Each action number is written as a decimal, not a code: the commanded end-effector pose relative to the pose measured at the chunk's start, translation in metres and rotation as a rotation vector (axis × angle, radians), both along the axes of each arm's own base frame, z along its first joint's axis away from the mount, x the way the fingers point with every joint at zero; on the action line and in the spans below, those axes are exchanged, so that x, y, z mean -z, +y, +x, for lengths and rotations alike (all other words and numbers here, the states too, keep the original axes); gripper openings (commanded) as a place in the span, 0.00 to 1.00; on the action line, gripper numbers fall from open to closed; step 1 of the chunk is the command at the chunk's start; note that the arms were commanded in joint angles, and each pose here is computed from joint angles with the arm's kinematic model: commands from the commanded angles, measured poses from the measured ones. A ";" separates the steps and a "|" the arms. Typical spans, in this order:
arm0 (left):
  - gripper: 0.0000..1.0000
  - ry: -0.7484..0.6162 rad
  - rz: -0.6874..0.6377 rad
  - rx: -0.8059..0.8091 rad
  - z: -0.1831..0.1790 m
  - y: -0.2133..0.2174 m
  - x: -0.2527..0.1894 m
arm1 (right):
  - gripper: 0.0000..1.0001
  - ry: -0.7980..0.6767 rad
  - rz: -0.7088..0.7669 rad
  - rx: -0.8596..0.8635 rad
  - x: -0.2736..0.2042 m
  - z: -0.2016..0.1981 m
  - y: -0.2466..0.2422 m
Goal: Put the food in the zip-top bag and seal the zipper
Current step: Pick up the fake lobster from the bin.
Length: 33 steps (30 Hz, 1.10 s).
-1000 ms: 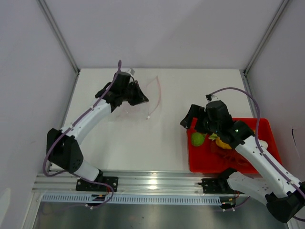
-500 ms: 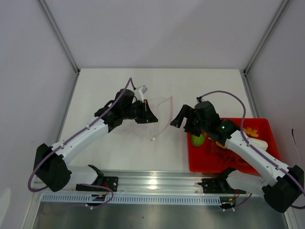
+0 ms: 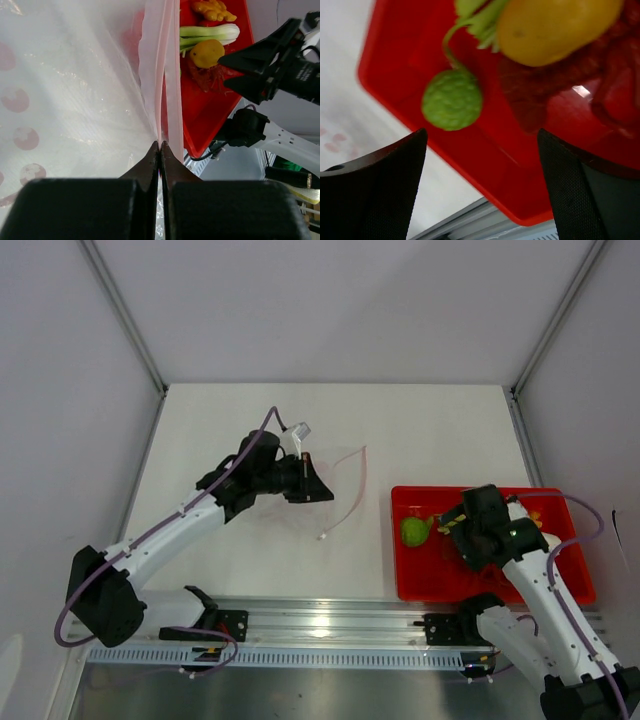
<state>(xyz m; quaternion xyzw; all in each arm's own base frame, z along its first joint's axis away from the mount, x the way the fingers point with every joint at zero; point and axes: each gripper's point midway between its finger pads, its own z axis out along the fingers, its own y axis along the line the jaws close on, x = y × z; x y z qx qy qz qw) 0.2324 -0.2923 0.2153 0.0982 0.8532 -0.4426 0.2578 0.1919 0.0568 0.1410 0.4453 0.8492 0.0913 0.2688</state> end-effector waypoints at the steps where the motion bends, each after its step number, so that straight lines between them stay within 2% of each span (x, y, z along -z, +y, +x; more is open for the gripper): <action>1: 0.01 -0.051 -0.094 0.053 -0.011 -0.008 -0.026 | 0.90 0.076 0.015 0.175 0.025 -0.030 -0.020; 5: 0.01 -0.053 -0.107 0.073 -0.016 -0.009 -0.031 | 0.88 0.075 0.127 0.267 0.045 -0.036 -0.015; 10: 0.01 -0.076 -0.122 0.080 -0.023 -0.005 -0.038 | 0.86 0.050 0.145 0.379 0.060 -0.036 -0.025; 17: 0.01 -0.053 -0.151 0.090 -0.029 -0.007 -0.033 | 0.79 -0.068 0.178 0.479 0.070 -0.018 -0.033; 19: 0.01 -0.053 -0.146 0.091 -0.030 -0.008 -0.032 | 0.79 -0.067 0.199 0.491 0.074 -0.017 -0.031; 20: 0.01 -0.053 -0.146 0.091 -0.030 -0.008 -0.032 | 0.74 -0.050 0.206 0.499 0.081 -0.018 -0.030; 24: 0.01 -0.056 -0.143 0.092 -0.029 -0.008 -0.033 | 0.69 -0.038 0.230 0.535 0.089 -0.015 -0.028; 27: 0.01 -0.061 -0.141 0.091 -0.027 -0.008 -0.035 | 0.61 -0.061 0.233 0.556 0.088 -0.010 -0.030; 28: 0.01 -0.059 -0.139 0.093 -0.028 -0.008 -0.034 | 0.51 -0.075 0.234 0.559 0.087 -0.008 -0.031; 31: 0.00 -0.060 -0.136 0.092 -0.027 -0.009 -0.034 | 0.30 -0.089 0.228 0.568 0.086 -0.007 -0.034; 32: 0.01 -0.064 -0.135 0.091 -0.026 -0.008 -0.035 | 0.18 -0.090 0.224 0.567 0.086 -0.007 -0.035; 33: 0.01 -0.059 -0.130 0.091 -0.026 -0.008 -0.032 | 0.12 -0.083 0.225 0.562 0.087 -0.009 -0.034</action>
